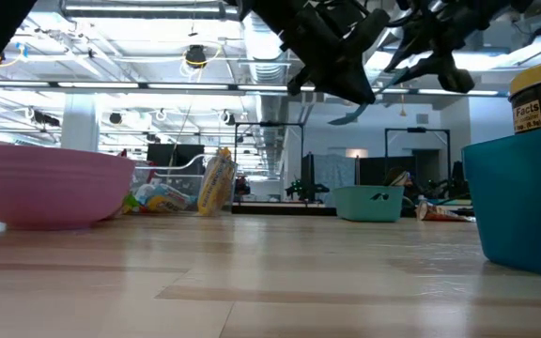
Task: Pick & Place Food Item
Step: Put the blue baby spoon into the green bin
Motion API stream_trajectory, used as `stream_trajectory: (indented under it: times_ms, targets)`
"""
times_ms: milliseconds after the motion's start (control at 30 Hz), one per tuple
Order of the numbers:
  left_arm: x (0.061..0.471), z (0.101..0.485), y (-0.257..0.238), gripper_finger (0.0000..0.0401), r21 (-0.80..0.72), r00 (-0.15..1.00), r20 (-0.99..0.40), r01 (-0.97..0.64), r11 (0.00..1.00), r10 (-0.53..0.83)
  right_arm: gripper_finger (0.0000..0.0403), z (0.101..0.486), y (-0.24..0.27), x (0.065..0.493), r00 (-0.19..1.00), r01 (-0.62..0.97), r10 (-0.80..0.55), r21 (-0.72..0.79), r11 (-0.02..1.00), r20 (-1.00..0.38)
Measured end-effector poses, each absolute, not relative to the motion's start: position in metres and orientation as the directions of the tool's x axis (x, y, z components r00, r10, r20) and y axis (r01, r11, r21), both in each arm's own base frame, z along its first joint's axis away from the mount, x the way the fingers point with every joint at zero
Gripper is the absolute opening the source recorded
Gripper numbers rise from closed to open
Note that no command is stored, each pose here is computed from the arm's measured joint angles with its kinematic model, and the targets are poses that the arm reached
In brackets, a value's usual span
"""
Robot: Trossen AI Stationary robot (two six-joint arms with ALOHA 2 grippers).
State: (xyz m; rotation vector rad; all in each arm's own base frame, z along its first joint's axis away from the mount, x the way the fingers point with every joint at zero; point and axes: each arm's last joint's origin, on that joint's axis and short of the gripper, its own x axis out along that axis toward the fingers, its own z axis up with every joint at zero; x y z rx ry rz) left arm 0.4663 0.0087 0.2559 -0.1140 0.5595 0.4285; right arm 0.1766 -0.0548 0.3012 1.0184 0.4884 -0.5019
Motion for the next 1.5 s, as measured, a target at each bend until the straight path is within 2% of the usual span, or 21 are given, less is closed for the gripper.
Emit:
stream_trajectory:
  times_ms: [333,767,933,1067,1267,1500]
  targets:
    - [0.466,0.256,0.009,0.0021,0.011,0.761,-0.538,-0.424,0.905,0.363,0.0090,0.301,-0.055,0.176,0.782,0.604,-0.161,0.669,0.434,-0.602]
    - [0.466,0.256,0.009,0.0025,0.012,0.760,-0.540,-0.424,0.906,0.363,0.0009,0.301,-0.055,0.176,0.780,0.604,-0.161,0.661,0.445,-0.605]
    - [0.466,0.256,0.009,0.0048,0.009,0.761,-0.541,-0.421,0.907,0.358,0.0017,0.301,-0.055,0.176,0.780,0.601,-0.161,0.651,0.464,-0.605]
    - [0.466,0.255,0.011,0.0072,-0.011,0.769,-0.548,-0.401,0.916,0.330,0.0007,0.300,-0.055,0.176,0.777,0.601,-0.167,0.637,0.483,-0.607]
    - [0.467,0.255,0.012,0.0123,-0.047,0.782,-0.559,-0.360,0.932,0.274,0.0011,0.301,-0.054,0.173,0.774,0.604,-0.169,0.630,0.488,-0.611]
    - [0.460,0.264,0.012,0.0167,-0.050,0.779,-0.570,-0.350,0.935,0.261,0.0006,0.301,-0.053,0.164,0.739,0.652,-0.230,0.587,0.479,-0.633]
